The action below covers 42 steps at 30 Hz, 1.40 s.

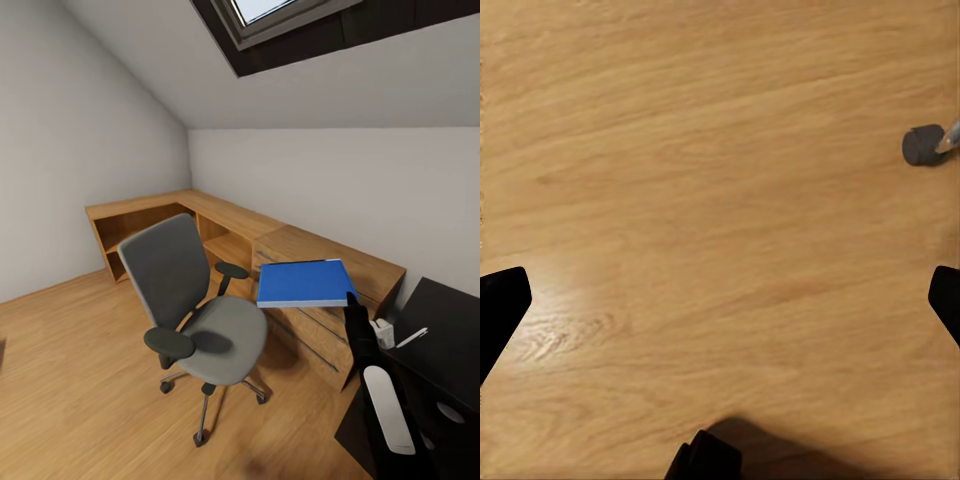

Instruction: In the bedroom, organize the workspace by keeping the computer under the desk, ensuring the monitor is on the desk, placing the keyboard on the desk next to the monitor, placing the mouse on the desk next to the keyboard, moving the folder from the swivel chair onto the desk next to the mouse, stacking the notebook on top of the folder with the pen on top of the notebook, and positioning the swivel chair next to the desk.

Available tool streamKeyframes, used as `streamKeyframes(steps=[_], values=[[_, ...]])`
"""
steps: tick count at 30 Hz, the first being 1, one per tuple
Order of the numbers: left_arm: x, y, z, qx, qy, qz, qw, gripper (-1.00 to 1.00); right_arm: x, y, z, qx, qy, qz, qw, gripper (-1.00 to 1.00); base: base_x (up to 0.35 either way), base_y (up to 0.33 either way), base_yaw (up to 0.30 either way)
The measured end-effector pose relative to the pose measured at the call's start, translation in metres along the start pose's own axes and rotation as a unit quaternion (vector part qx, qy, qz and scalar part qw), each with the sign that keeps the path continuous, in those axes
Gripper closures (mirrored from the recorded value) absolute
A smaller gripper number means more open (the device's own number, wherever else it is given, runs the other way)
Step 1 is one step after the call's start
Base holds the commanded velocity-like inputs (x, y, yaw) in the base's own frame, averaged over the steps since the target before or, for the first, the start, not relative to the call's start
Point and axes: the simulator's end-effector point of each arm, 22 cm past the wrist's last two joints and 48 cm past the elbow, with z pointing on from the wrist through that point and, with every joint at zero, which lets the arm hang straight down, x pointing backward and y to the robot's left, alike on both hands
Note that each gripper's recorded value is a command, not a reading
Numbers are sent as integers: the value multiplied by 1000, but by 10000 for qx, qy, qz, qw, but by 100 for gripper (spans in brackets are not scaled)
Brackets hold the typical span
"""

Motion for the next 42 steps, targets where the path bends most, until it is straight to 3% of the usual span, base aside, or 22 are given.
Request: streamKeyframes(steps=[7, 18, 28, 31, 36, 42], values=[[-7, -2, -10, 21, -10, 22, 10000, -100, -5, 9, 1, 25, -10, -29, 10000, 100, 0, 0, 0], [-17, -18, -27, 189, -18, 283, 9994, -100, -13, 25, 2, 54, -39, -44, 10000, 100, 0, 0, -6], [-18, -17, -40, 187, 64, 315, 9993, -100, -22, 39, 2, 72, -80, -49, 9999, 100, 0, 0, -223], [-17, -17, -43, 194, 86, 309, 9993, -100, -37, 35, 2, 142, -223, -20, 9996, 100, 0, 0, -265], [-33, -19, -44, 201, -308, 235, 9990, -100, -61, 22, 1, 277, -480, 31, 9985, 100, 0, 0, -271], [-16, -17, -44, 191, -166, 263, 9993, -100, -66, 19, 1, 306, -532, 47, 9981, 100, 0, 0, -272]])
